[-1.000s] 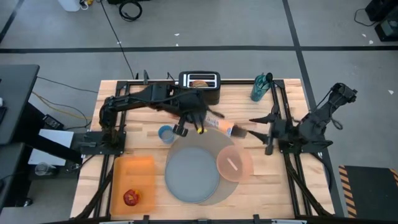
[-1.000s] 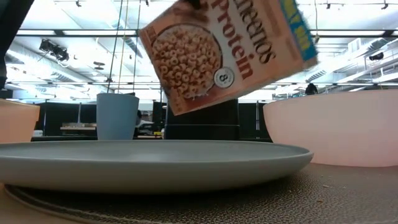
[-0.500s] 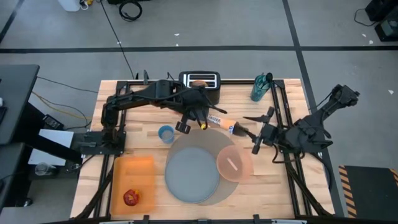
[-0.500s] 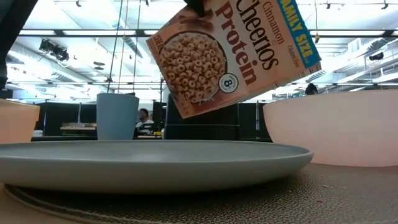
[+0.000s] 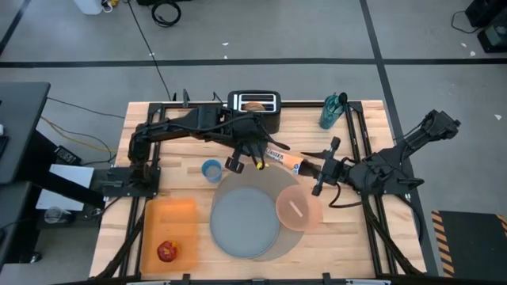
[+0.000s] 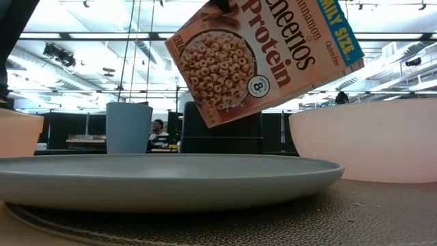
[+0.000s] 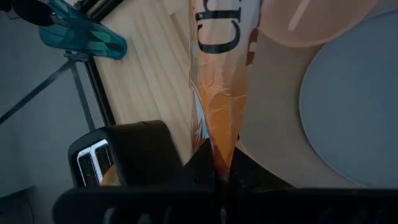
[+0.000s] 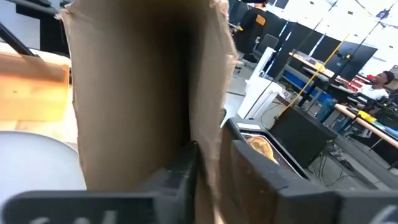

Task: Arrange a breakfast setting
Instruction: Pour the cereal from the yellow cereal box into the orange bowl

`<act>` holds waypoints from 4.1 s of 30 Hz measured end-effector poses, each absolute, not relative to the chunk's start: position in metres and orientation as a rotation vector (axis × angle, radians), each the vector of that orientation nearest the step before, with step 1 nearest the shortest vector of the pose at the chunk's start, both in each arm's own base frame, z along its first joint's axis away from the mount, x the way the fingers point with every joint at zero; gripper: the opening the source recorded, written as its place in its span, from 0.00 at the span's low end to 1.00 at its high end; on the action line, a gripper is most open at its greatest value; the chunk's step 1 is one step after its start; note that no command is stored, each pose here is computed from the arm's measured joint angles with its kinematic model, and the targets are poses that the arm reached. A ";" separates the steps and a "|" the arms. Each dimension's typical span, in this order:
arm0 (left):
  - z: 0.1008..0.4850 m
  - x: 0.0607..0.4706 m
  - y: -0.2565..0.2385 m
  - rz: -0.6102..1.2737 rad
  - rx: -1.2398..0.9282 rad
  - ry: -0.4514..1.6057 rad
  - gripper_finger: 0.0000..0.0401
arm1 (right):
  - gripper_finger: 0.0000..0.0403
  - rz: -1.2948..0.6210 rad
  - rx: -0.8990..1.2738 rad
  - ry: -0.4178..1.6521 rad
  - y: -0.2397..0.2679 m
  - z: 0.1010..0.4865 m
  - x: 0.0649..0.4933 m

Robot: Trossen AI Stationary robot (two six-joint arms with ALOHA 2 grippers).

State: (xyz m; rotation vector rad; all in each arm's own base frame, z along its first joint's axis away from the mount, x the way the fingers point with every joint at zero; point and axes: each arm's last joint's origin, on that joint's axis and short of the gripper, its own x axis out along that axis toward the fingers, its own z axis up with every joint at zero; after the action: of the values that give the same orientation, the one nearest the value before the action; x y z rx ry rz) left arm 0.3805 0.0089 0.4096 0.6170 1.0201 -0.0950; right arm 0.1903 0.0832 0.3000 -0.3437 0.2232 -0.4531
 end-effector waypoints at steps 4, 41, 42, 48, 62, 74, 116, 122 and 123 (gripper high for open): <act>0.410 0.381 0.009 -0.093 0.616 1.019 0.02 | 0.08 -0.452 -0.305 0.216 0.081 0.300 0.191; 0.435 0.333 0.010 -0.005 0.367 1.093 0.64 | 0.01 -0.426 -0.274 0.143 0.086 0.310 0.188; 0.443 0.326 0.008 0.003 0.360 1.054 0.64 | 0.01 -0.426 -0.275 0.142 0.086 0.310 0.188; 0.479 0.298 -0.005 0.023 0.344 0.833 0.64 | 0.01 -0.407 -0.280 0.138 0.090 0.311 0.185; 0.410 0.244 -0.014 0.128 0.470 0.416 0.64 | 0.01 -0.442 -0.290 0.117 0.089 0.316 0.182; 0.350 0.235 -0.017 0.066 0.391 0.561 0.72 | 0.01 -0.441 -0.291 0.108 0.088 0.317 0.182; 0.309 0.287 -0.013 0.158 0.467 0.808 0.83 | 0.02 -0.441 -0.288 0.081 0.084 0.321 0.185; 0.309 0.287 -0.015 0.094 0.447 0.804 0.72 | 0.02 -0.437 -0.283 0.076 0.085 0.322 0.186; 0.309 0.287 -0.015 0.091 0.448 0.804 0.70 | 0.02 -0.434 -0.284 0.076 0.085 0.322 0.186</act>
State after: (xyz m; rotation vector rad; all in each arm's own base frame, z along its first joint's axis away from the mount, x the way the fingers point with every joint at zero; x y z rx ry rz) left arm 0.2875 -0.0149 0.3085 0.4484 0.8037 0.0915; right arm 0.1856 0.0846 0.3219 -0.2836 0.0760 -0.4344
